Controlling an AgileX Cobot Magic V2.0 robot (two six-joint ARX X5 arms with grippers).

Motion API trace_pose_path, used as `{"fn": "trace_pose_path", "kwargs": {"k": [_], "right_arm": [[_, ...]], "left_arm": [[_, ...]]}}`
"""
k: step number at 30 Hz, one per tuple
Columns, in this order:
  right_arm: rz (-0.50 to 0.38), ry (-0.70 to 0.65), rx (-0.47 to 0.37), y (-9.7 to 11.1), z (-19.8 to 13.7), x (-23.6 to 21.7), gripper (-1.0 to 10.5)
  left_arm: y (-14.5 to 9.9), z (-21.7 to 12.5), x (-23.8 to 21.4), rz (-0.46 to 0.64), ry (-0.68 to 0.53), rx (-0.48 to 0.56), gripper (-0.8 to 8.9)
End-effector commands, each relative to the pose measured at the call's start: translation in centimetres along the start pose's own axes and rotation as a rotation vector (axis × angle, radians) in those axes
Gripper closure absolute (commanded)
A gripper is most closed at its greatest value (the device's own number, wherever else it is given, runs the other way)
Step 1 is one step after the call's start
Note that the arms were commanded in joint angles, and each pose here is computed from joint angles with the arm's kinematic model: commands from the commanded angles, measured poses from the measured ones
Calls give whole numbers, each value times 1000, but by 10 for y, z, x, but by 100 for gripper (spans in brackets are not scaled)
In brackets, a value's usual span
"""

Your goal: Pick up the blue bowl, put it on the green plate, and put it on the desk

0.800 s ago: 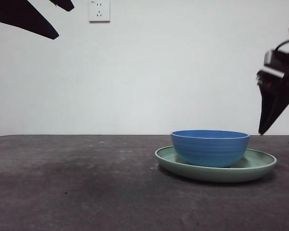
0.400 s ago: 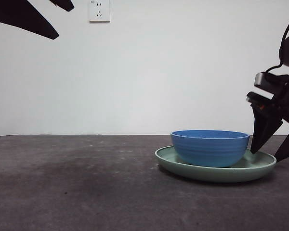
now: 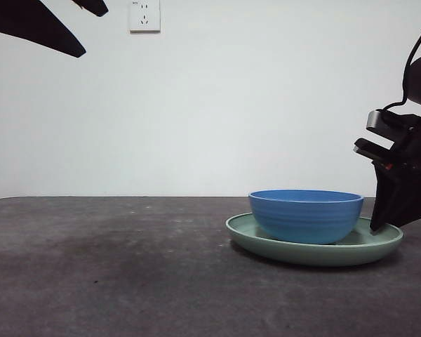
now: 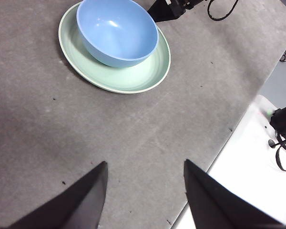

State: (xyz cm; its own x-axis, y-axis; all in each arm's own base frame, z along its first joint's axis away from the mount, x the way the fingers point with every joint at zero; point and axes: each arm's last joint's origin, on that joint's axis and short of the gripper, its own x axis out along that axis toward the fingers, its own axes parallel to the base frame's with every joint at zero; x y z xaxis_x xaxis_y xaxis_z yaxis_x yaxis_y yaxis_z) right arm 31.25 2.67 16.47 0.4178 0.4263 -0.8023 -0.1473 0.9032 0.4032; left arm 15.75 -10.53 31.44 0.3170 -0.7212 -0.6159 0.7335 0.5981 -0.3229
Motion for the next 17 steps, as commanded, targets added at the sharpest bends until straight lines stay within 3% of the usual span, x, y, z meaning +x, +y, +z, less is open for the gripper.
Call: {"fn": "trace_pose_path", "kwargs": {"k": [1,11,17], "right_arm": [[5,0,1,0,4,4,932],[13,-24,26,-1,6,-1,933],[66,-80,35,9,11,-19,933]], "left_arm": [[-1,2,1,-11,-7,17,556],[-1,2,1,-11,-6,12,556],[-1,2,1,-11,-6,12,556]]}}
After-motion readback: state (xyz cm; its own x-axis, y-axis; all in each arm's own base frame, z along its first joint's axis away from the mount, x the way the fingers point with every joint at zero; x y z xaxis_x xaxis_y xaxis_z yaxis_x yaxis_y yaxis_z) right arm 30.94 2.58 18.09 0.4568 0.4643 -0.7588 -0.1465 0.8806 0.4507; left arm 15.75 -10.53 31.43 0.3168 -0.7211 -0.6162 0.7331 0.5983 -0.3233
